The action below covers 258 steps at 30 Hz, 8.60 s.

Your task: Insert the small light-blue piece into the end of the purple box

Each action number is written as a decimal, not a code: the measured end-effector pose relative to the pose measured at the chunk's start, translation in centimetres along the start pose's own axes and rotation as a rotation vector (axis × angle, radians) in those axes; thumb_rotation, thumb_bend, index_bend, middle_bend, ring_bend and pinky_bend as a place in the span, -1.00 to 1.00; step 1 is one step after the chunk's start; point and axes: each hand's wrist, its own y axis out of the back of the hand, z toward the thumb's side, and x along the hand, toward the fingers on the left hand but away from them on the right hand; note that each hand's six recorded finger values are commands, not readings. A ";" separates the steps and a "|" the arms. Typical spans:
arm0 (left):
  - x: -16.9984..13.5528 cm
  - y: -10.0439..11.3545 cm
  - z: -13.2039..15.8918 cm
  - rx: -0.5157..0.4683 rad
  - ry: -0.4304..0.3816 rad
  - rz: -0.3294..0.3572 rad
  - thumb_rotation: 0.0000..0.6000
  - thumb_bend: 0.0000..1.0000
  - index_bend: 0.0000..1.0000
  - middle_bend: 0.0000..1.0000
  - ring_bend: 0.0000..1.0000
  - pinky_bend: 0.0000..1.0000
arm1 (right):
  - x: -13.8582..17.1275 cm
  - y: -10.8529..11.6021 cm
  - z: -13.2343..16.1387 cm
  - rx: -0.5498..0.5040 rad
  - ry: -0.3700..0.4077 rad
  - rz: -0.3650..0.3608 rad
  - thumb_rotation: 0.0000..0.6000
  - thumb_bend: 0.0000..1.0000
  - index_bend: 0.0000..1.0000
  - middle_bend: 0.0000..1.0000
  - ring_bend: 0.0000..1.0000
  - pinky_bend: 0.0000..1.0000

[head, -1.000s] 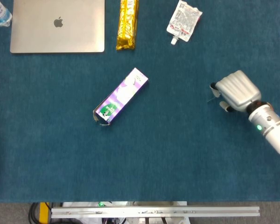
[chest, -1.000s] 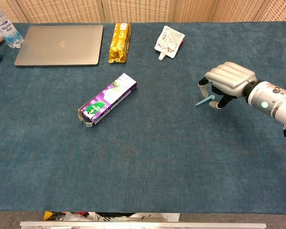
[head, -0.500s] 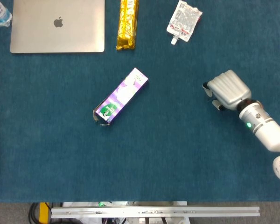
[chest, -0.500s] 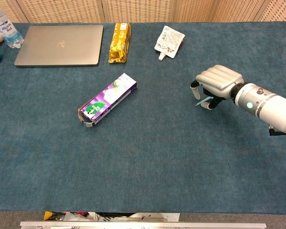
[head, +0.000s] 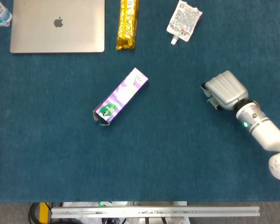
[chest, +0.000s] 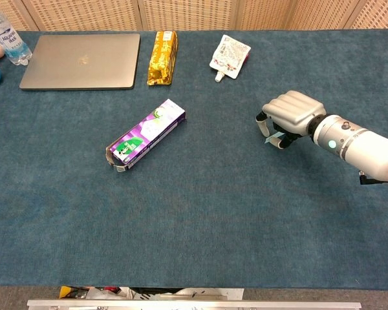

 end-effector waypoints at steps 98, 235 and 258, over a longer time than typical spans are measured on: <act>-1.3 0.4 -3.4 -0.035 0.081 -0.008 1.00 -0.28 -0.62 -0.62 -0.68 -0.76 | -12.9 9.3 14.0 -1.216 0.162 0.007 1.00 -0.19 0.29 1.00 1.00 1.00; -2.0 0.1 -2.9 -0.046 0.069 -0.002 1.00 -0.28 -0.62 -0.62 -0.68 -0.76 | -5.6 12.0 8.4 -0.820 0.224 0.091 1.00 1.00 -0.32 1.00 1.00 1.00; -2.4 0.2 -2.7 -0.051 0.069 0.001 1.00 -0.28 -0.62 -0.62 -0.68 -0.76 | -5.8 13.7 9.4 -0.317 0.237 0.242 0.55 1.00 -0.43 1.00 1.00 1.00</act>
